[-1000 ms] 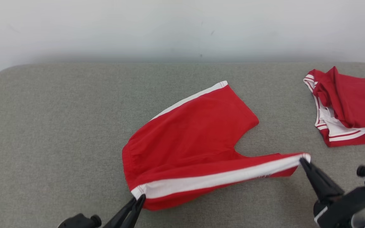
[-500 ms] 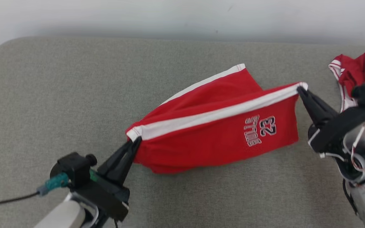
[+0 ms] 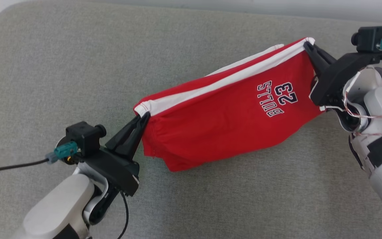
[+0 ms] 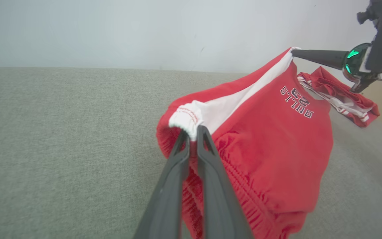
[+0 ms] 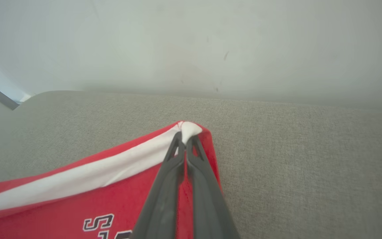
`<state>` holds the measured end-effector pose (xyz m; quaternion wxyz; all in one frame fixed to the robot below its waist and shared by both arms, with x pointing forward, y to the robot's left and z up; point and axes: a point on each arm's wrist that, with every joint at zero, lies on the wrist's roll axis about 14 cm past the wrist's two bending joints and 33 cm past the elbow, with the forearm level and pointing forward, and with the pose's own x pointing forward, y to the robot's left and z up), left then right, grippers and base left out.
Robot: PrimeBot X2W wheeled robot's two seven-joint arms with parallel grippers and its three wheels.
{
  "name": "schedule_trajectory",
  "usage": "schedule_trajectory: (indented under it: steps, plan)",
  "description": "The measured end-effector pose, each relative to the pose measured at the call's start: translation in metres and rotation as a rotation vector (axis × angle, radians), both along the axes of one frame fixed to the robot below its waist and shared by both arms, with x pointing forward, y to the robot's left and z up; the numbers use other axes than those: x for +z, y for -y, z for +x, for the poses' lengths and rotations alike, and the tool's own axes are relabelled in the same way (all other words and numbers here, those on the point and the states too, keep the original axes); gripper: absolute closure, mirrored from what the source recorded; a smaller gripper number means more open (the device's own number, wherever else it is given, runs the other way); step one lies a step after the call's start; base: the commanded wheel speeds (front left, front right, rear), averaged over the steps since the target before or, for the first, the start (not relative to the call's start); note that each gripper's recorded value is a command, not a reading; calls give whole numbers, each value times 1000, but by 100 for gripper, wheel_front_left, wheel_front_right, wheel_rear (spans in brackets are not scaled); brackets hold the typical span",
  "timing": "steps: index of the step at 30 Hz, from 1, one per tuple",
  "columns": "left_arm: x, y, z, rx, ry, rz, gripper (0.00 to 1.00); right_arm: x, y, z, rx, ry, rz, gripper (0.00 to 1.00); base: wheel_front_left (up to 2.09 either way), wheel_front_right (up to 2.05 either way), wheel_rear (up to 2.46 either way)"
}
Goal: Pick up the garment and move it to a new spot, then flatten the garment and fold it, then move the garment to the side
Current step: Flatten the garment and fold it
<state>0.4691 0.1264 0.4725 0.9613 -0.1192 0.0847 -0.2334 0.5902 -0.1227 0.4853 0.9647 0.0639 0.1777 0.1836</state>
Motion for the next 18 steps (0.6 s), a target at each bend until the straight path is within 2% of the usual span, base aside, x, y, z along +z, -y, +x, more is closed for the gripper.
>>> schedule_trajectory:
  steps: [8,13,14,15,16,17,18]
  plan:
    - [-17,-6,11,29,-45,14,100,-30,-12,17,9,-38,-63,100,0,0,0]
    - [-22,-6,14,34,-56,21,100,-37,-13,23,3,-23,-81,100,0,0,0]
    - [-23,-7,14,39,-59,24,100,-36,-14,24,3,-14,-82,91,0,0,0]
    - [-23,-8,15,43,-60,25,100,-36,-14,24,2,-10,-85,59,0,0,0]
    - [-22,-9,15,47,-59,26,100,-37,-14,23,4,-9,-90,0,0,0,0]
    - [-21,-10,16,49,-55,31,62,-37,-14,21,4,-7,-95,0,0,0,0]
    - [-21,-11,16,52,-53,36,0,-36,-13,20,3,-3,-101,0,0,0,0]
